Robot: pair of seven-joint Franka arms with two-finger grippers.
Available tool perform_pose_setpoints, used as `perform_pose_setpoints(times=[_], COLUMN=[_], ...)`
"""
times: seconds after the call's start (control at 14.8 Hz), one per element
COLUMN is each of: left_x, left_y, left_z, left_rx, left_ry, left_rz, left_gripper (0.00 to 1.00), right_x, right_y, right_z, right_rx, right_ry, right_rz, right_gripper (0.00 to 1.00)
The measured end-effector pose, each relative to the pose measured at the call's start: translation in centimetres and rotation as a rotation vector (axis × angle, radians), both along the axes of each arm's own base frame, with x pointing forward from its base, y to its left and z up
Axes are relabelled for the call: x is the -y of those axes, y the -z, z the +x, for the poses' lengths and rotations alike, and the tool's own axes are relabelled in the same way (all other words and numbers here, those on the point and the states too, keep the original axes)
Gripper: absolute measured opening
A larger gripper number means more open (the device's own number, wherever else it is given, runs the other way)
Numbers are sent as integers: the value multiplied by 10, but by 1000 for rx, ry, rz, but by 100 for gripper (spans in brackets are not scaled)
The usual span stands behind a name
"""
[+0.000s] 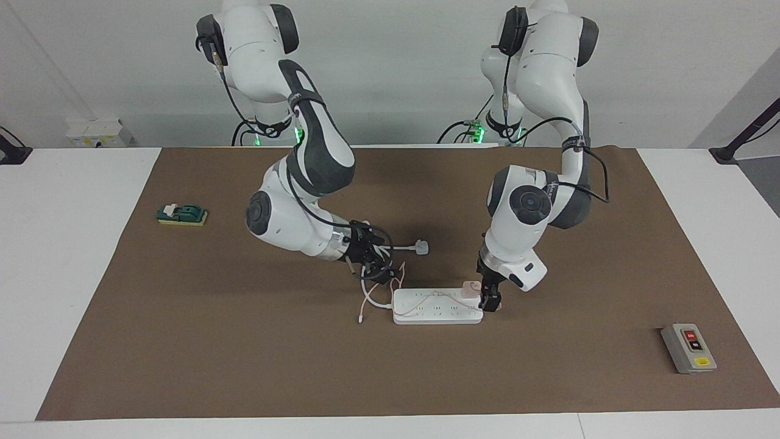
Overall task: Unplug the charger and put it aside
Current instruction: 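Grasp the charger with the left gripper while the right gripper grips the strip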
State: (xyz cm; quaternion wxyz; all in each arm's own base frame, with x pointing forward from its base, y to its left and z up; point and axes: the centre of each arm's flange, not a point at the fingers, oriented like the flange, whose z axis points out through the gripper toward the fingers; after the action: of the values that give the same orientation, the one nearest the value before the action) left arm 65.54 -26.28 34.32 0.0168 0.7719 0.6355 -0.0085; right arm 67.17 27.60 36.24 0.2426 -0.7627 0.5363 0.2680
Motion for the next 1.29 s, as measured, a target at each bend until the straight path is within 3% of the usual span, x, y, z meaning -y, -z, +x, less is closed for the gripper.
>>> perform_pose_setpoints(times=[0.34,0.54,0.68,0.88,1.08,1.29], left_x=[15,19,19,18,18,18], left_y=[-3,4,5,5,5,5], left_z=[-5,-10,-10,-10,-10,-10], left_rx=[22,26,29,31,32,33], left_ry=[8,10,9,9,5,1], left_rz=[-10,-12,-11,-11,-10,-10], left_gripper=[96,74,73,63,31,31], right_x=[-20,-26,-29,-30,-29,-28], right_y=[33,65,85,100,106,109], right_z=[24,37,43,49,51,53], right_rx=[-29,-54,-63,-61,-59,-63], right_ry=[43,61,63,74,83,111], right_rz=[36,66,68,68,66,85], right_gripper=[100,100,100,100,100,100])
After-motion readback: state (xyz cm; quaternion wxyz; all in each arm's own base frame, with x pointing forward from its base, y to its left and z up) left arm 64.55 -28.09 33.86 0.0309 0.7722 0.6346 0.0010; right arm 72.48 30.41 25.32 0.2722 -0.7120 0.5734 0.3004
